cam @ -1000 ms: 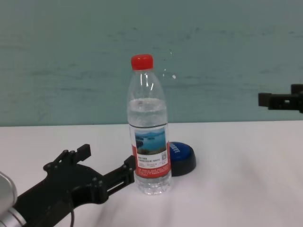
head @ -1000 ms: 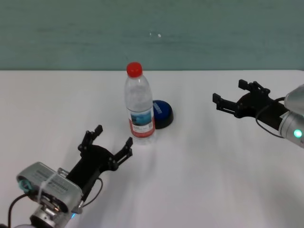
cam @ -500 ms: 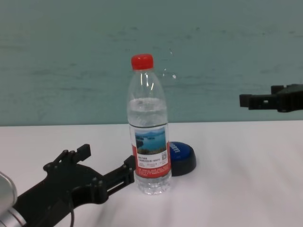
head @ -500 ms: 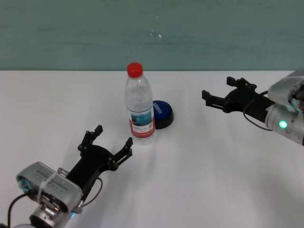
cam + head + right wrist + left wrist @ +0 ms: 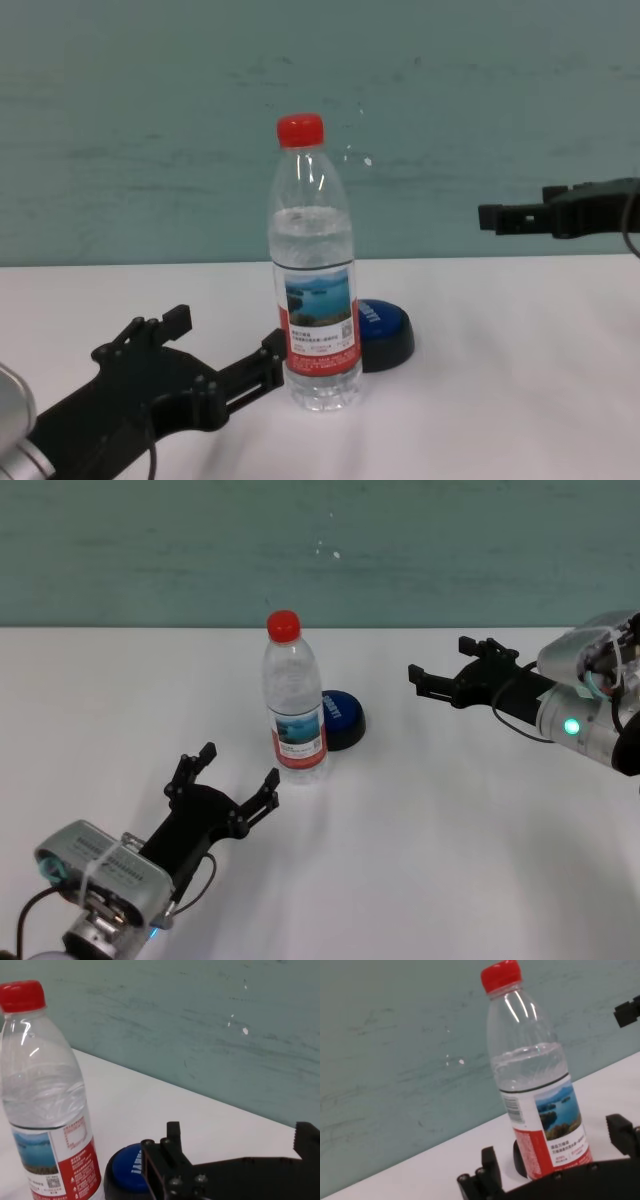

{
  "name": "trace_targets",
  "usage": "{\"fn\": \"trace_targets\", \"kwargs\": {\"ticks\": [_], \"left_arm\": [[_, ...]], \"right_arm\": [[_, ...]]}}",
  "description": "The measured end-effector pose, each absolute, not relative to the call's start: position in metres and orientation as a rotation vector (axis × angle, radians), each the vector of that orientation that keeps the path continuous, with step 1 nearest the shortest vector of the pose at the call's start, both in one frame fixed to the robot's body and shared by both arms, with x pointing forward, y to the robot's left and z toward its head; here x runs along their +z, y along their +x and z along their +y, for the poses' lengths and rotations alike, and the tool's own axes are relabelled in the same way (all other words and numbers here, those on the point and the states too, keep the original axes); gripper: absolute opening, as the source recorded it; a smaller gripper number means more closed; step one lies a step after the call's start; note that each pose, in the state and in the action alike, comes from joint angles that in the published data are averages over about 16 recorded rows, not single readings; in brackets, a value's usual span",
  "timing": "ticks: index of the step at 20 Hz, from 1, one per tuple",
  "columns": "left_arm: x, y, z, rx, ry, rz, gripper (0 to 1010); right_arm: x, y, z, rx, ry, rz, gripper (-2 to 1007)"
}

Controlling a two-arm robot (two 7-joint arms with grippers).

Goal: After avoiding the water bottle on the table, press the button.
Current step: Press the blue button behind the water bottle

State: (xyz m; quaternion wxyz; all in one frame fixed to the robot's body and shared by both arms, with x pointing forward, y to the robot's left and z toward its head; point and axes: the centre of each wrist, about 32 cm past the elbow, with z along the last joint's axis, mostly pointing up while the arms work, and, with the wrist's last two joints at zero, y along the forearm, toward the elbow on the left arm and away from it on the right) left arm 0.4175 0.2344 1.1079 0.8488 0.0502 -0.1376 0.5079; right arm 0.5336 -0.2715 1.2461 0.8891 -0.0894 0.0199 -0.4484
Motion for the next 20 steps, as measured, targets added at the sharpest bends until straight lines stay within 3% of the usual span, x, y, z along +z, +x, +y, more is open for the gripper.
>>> {"fn": "trace_targets", "kwargs": {"ticks": [20], "left_arm": [[1.108, 0.417, 0.234, 1.070, 0.106, -0.290, 1000]], "right_arm": [[1.245, 0.559, -0.244, -0.877, -0.202, 0.046, 1004]]}}
